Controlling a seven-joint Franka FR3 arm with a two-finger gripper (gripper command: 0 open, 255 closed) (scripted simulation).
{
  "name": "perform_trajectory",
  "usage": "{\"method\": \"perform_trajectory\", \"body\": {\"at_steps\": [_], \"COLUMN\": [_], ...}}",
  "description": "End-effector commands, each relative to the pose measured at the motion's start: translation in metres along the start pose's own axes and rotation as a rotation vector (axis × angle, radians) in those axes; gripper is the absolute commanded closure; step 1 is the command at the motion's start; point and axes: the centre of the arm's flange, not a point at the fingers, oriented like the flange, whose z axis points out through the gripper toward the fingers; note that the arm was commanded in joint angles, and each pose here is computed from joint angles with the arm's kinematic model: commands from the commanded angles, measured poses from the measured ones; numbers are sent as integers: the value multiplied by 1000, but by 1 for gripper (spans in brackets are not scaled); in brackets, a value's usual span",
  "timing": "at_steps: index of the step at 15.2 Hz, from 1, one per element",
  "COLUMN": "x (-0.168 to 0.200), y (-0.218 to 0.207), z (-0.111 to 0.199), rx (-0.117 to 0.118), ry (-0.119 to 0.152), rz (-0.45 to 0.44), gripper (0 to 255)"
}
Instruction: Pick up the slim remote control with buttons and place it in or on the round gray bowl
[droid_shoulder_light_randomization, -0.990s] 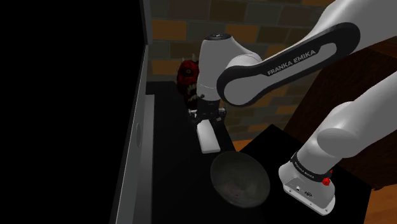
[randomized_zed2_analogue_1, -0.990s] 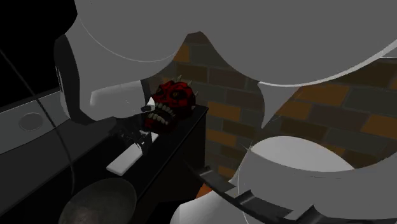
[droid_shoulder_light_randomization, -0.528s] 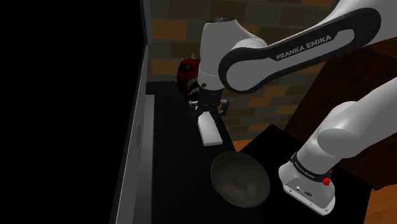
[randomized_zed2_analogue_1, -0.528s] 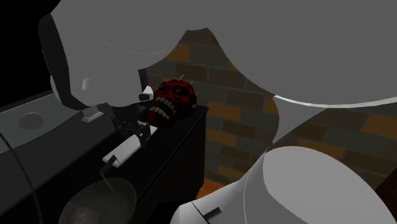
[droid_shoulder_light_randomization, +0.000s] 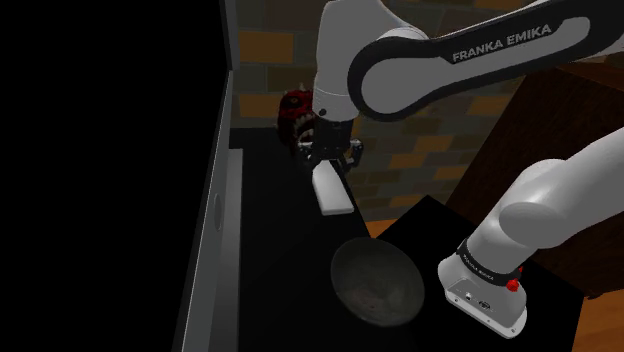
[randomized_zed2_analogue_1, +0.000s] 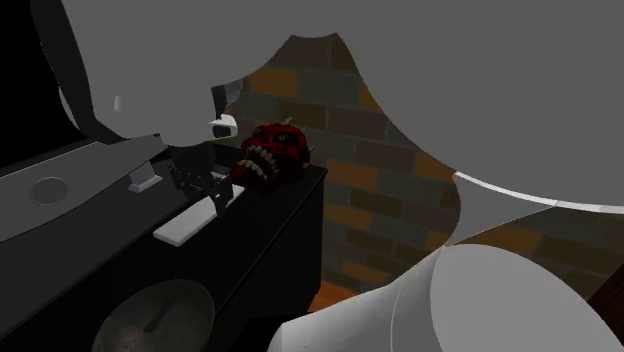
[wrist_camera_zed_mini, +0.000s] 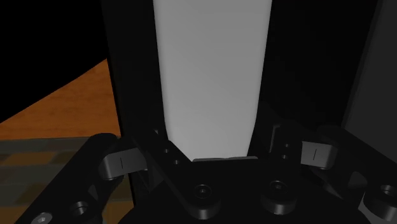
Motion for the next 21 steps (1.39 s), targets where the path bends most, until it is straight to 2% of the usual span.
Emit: {"method": "perform_trajectory", "body": {"at_steps": [1,17,21], "x": [0,-202,-204], "y": [1,60,61], "z": [-10,-10,5], "rx": [0,0,0], "ry": [0,0,0], "rz": [0,0,0], "gripper": [255,255,255]}}
